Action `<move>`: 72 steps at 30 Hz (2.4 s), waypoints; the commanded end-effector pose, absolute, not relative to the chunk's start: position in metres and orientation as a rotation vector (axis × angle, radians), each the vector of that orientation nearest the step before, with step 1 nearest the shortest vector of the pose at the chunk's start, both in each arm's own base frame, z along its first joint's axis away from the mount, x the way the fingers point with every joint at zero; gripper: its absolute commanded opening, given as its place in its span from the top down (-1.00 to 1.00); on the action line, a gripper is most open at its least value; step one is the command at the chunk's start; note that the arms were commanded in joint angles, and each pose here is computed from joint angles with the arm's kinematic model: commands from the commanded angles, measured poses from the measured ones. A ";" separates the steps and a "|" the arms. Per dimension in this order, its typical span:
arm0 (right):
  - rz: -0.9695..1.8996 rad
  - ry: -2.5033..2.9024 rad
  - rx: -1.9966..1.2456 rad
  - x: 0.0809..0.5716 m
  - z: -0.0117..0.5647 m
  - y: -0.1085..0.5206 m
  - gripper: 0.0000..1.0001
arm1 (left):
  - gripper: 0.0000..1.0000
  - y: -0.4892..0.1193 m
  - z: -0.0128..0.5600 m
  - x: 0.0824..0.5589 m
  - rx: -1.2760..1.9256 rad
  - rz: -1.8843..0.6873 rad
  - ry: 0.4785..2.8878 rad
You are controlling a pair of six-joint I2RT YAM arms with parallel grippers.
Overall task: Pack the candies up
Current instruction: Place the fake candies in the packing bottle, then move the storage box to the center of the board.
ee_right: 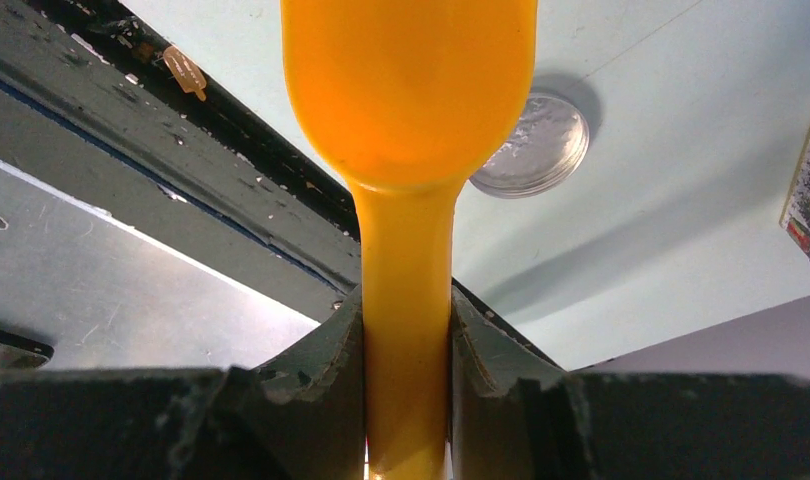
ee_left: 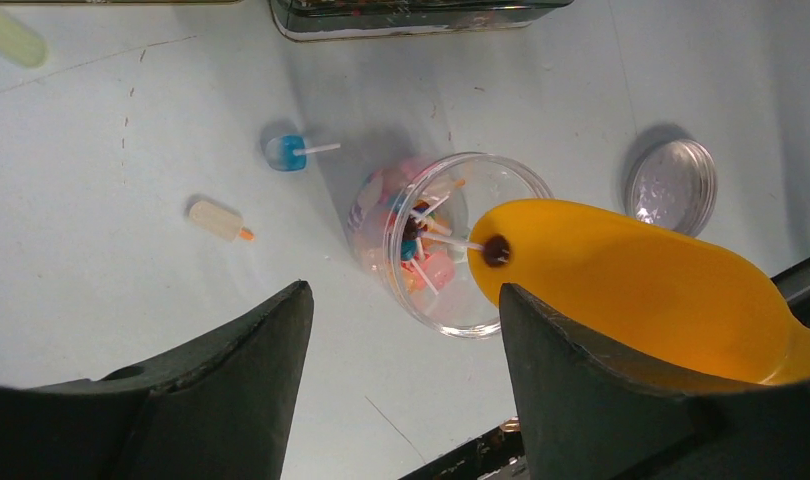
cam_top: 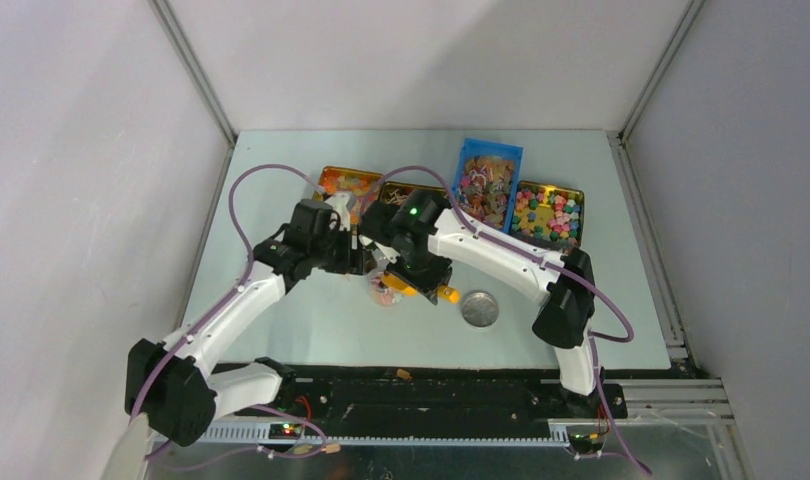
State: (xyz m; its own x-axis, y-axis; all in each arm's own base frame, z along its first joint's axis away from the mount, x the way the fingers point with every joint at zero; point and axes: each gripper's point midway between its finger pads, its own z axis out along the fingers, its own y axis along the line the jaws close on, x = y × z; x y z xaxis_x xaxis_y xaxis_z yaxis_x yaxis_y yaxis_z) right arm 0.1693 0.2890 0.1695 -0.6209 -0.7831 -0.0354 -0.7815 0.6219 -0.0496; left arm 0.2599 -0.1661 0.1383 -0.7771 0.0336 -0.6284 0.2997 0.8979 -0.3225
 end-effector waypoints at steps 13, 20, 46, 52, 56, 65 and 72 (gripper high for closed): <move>-0.082 2.793 -1.313 0.172 0.175 0.285 1.00 | -0.52 -0.154 0.154 0.263 0.256 -0.448 2.362; -0.088 2.775 -1.304 0.175 0.178 0.284 1.00 | -0.55 -0.144 0.163 0.263 0.240 -0.397 2.325; 0.027 2.365 -1.152 0.178 0.220 0.286 1.00 | -0.99 -0.096 0.245 0.237 -0.005 -0.386 1.864; 0.109 2.194 -1.138 0.168 0.235 0.286 1.00 | -0.99 -0.099 0.244 0.234 -0.003 -0.417 1.861; 0.179 2.122 -1.112 0.166 0.247 0.287 1.00 | -0.99 -0.103 0.241 0.234 -0.001 -0.440 1.873; 0.172 2.136 -1.129 0.166 0.239 0.289 1.00 | -0.99 -0.107 0.240 0.235 0.016 -0.444 1.886; 0.238 2.196 -1.122 0.172 0.232 0.292 1.00 | -0.99 -0.111 0.233 0.240 0.044 -0.437 1.933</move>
